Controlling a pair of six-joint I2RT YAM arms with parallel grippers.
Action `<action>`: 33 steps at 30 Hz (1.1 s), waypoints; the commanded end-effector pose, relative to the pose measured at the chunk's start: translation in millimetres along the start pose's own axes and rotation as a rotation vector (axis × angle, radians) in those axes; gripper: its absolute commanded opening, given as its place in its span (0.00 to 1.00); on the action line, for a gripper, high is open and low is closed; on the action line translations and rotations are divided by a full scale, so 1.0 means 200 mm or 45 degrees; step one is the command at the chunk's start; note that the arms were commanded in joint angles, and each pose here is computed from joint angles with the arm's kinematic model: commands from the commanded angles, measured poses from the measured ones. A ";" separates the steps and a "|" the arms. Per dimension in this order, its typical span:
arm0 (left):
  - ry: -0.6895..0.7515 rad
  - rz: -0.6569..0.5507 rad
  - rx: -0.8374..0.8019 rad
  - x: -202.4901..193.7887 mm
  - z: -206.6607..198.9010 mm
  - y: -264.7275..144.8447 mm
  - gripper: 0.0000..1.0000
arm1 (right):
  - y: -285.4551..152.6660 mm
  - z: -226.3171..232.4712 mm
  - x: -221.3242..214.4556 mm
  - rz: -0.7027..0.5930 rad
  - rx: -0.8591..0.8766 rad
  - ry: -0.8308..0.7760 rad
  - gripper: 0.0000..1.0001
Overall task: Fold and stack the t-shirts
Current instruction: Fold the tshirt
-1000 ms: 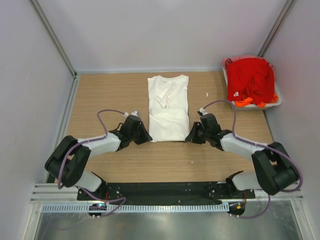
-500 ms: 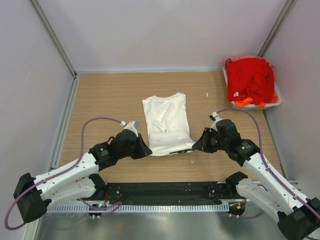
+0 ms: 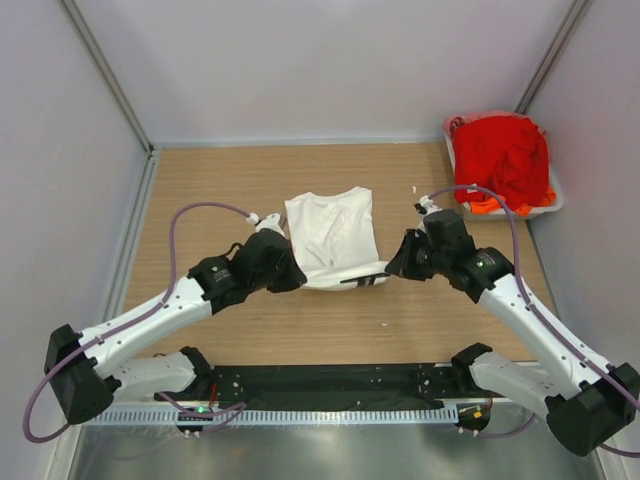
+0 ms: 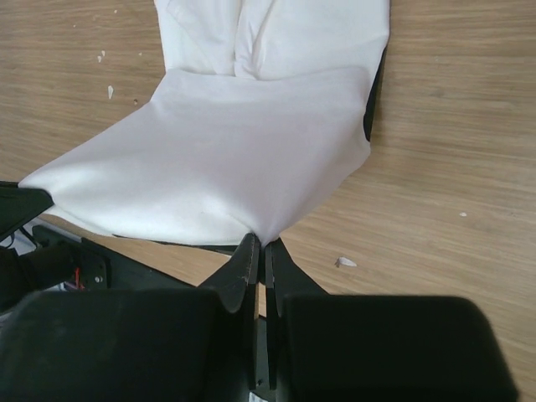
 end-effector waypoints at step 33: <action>-0.407 0.232 0.163 0.93 0.78 1.00 1.00 | 0.88 0.10 1.19 -0.331 -0.289 -0.098 1.00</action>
Point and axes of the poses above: each gripper's point midway between its finger pads, its own y axis out along the fingers, its own z axis along the line the jaws close on, x = y × z, the point moved 1 cm from there along -y, back along the fingers, and after that the axes turned 8 degrees about y, right-handed, at the moved point
